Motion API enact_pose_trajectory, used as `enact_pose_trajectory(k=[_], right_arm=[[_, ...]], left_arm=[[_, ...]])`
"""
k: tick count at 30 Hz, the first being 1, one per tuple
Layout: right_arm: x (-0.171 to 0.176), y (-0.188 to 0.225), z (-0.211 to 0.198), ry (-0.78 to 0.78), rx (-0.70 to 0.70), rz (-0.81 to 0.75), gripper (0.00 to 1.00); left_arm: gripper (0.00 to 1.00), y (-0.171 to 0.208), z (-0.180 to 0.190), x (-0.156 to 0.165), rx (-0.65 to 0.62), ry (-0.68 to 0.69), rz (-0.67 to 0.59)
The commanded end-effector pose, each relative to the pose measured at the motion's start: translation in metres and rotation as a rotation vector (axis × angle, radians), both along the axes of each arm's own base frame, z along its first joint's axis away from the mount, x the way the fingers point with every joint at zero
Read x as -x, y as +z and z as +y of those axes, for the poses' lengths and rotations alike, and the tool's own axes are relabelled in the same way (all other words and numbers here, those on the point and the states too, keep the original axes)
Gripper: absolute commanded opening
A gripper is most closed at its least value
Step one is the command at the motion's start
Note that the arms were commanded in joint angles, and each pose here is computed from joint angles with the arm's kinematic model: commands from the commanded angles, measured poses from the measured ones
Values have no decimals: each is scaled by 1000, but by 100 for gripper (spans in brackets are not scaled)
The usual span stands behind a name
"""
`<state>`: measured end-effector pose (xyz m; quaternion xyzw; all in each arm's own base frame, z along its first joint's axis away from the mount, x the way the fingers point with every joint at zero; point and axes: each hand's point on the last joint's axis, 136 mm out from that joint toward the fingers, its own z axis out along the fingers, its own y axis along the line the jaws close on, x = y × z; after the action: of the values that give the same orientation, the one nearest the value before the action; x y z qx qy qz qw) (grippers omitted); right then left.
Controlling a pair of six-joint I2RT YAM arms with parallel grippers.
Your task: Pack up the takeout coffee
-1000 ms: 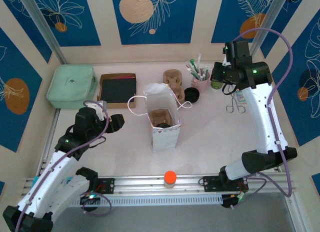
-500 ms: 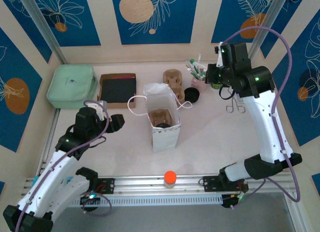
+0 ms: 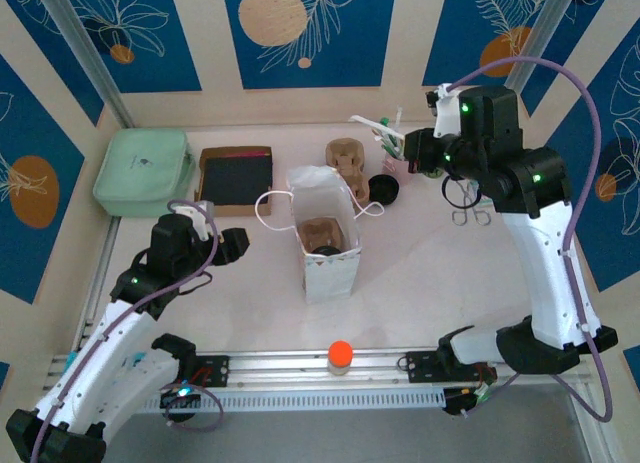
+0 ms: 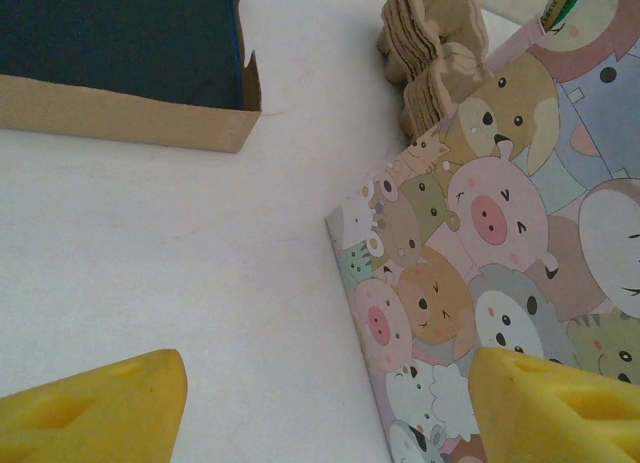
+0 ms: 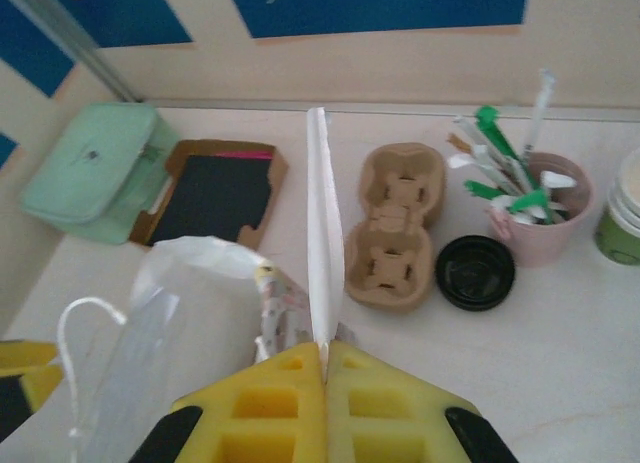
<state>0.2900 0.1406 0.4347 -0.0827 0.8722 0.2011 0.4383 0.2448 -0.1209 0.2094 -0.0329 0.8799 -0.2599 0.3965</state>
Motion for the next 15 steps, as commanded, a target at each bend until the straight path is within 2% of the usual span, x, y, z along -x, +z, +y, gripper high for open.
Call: enact_pose_trajectory(k=[1,4,11,15], right_arm=[[24,24,22,159,-67,-55,6],[36,29,33,234,-89,-56,6],[52,33,41,297,-91,-30,5],[60,19,43,323,-29,28,5]], left_arm=[[75,12,-1,-2,23,-3,-26],[75,12,-2,-3,23,-5,-24],[75,13,-2,-5,22,-7,-25],[75,13,-3,-5,23,-7,-23]])
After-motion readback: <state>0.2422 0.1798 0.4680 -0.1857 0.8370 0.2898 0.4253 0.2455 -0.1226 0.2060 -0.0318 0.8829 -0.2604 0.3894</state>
